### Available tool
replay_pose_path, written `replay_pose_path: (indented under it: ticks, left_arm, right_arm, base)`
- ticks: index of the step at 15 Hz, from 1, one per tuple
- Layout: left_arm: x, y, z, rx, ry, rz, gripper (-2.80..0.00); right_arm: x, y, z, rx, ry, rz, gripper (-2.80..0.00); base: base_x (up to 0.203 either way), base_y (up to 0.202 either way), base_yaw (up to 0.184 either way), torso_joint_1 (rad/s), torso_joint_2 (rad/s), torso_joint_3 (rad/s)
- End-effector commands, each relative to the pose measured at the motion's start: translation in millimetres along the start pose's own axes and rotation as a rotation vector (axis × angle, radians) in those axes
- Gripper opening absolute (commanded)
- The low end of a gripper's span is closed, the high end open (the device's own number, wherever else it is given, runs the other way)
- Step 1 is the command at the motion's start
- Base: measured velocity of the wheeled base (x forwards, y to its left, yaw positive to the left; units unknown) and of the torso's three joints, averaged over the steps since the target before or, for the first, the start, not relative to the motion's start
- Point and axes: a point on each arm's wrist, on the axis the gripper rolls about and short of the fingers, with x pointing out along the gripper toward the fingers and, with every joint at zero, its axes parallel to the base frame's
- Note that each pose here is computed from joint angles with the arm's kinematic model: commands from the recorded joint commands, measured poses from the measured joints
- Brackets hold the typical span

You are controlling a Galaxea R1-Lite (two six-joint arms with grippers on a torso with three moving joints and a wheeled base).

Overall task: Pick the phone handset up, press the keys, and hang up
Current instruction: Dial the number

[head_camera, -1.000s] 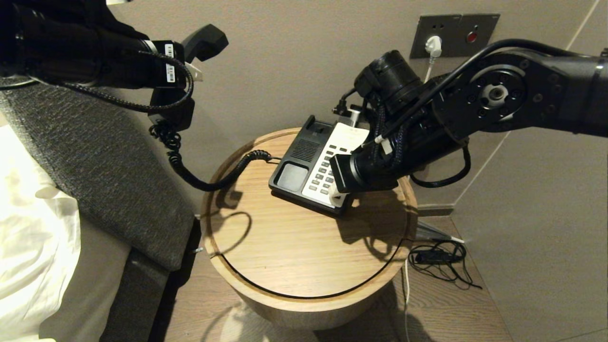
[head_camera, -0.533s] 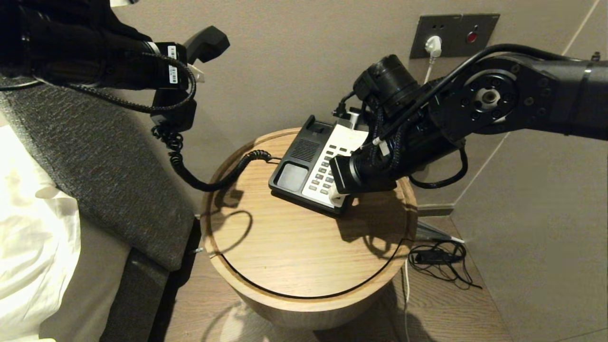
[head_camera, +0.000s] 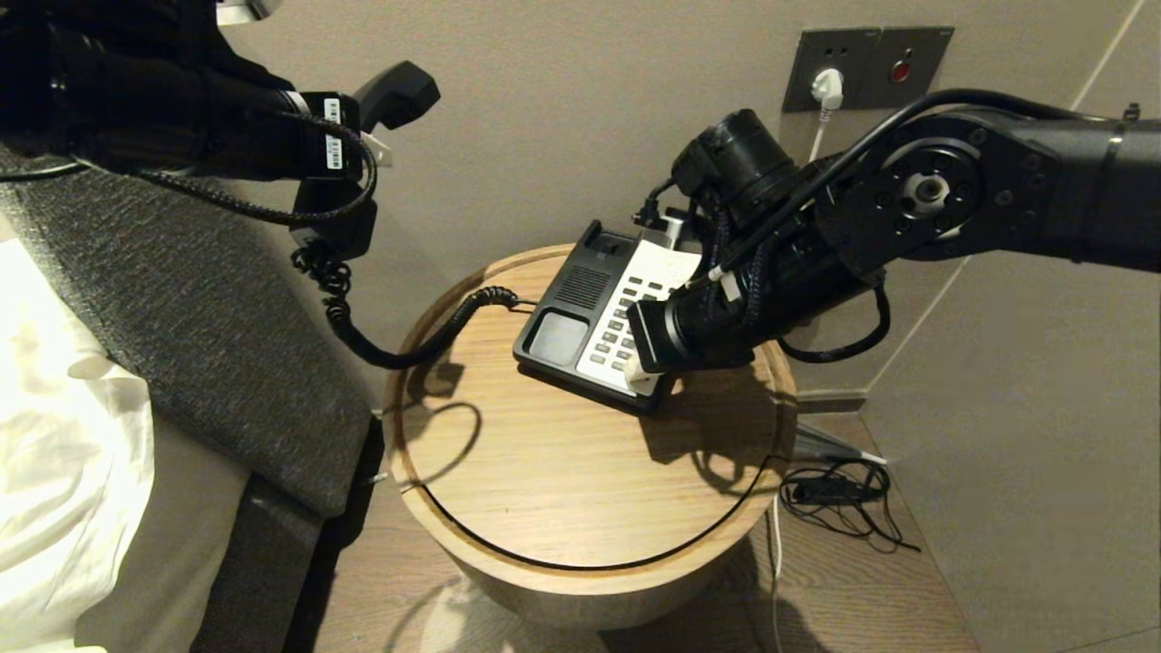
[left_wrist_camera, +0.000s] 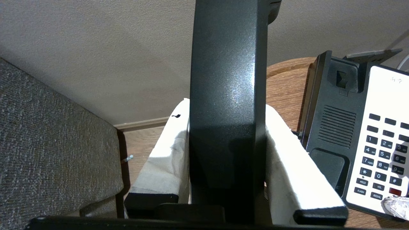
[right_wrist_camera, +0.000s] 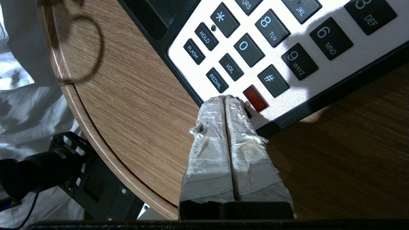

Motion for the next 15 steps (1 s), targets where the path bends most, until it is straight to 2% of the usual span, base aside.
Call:
replay_pose_path:
  ticks: [1, 5, 15]
  left_arm:
    - [-1.2, 0.3, 0.4, -0.001, -0.001, 0.002, -2.8]
    - [-6.1, 0.5, 2.1, -0.002, -0.011, 0.001, -2.8]
    - [-6.2, 0.9, 2.2, -0.001, -0.012, 0.001, -2.8]
  right_arm:
    - [-1.9, 1.0, -0.1, 0.001, 0.0, 0.001, -2.8]
    - [-15.7, 5.3, 0.2, -0.006, -0.026, 0.013, -2.8]
    - [-4.3, 2.3, 0.0, -0.005, -0.008, -0.002, -2.8]
  base:
    - [0.0, 0.0, 0.0, 0.0, 0.0, 0.0]
    - [0.0, 0.0, 0.0, 0.0, 0.0, 0.0]
    - [0.0, 0.0, 0.0, 0.0, 0.0, 0.0]
